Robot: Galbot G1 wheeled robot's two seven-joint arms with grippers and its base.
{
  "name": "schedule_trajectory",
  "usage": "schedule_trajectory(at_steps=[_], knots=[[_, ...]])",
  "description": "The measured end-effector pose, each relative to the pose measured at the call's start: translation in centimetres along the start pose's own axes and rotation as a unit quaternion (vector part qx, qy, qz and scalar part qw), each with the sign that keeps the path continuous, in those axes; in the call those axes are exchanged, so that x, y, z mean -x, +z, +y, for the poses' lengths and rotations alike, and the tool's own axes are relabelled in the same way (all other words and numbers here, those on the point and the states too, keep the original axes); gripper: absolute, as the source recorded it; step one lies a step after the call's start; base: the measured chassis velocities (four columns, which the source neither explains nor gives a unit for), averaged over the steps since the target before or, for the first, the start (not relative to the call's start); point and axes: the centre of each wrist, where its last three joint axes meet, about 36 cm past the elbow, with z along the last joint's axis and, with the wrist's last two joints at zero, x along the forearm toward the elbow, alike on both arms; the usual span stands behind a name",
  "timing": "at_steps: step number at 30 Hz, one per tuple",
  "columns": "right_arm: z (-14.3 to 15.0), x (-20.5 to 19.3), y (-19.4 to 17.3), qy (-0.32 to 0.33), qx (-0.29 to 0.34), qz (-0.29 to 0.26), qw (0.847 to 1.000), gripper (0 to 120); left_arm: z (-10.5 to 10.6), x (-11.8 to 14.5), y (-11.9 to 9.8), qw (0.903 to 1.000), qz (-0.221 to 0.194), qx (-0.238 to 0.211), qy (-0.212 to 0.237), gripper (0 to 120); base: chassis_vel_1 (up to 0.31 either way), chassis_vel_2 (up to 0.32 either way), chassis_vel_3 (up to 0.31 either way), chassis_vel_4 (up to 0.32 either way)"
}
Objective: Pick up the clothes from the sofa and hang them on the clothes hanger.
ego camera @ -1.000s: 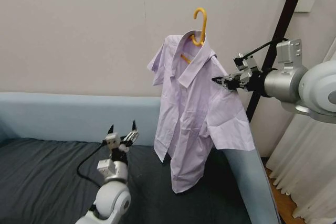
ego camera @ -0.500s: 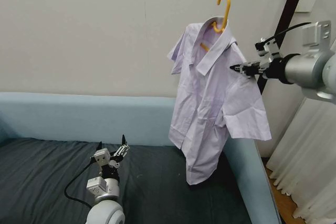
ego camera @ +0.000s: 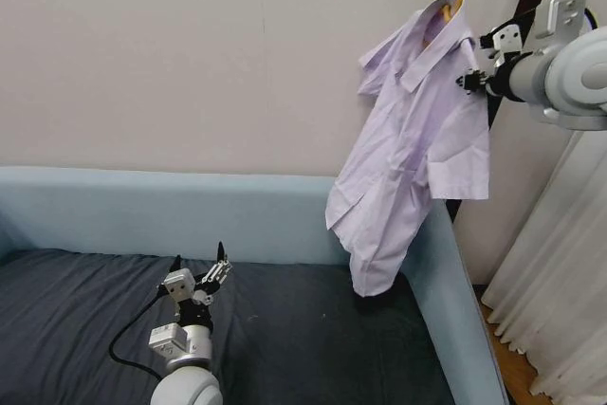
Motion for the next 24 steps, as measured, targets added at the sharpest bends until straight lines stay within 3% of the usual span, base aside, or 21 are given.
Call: schedule_trajectory(at_steps=[11,15,24], knots=[[-1.7,-3.0,-2.7,0.124,-0.001,-0.013,0.992,2,-0.6,-0.6,-0.2,1.0000,0.000,-0.008,0.002,100,0.000,0.000,0.000,0.000],[-2.5,-5.2,-2.5,0.125,0.000,-0.012,0.992,2,-0.4,-0.8,-0.8,0.9999,-0.006,-0.007,0.005,100,0.000,0.000,0.000,0.000],[-3.2,-6.2,-2.1,0.141,0.003,-0.005,0.990,2,-0.3,-1.5,-1.1,1.0000,-0.007,-0.004,0.004,100,0.000,0.000,0.000,0.000]])
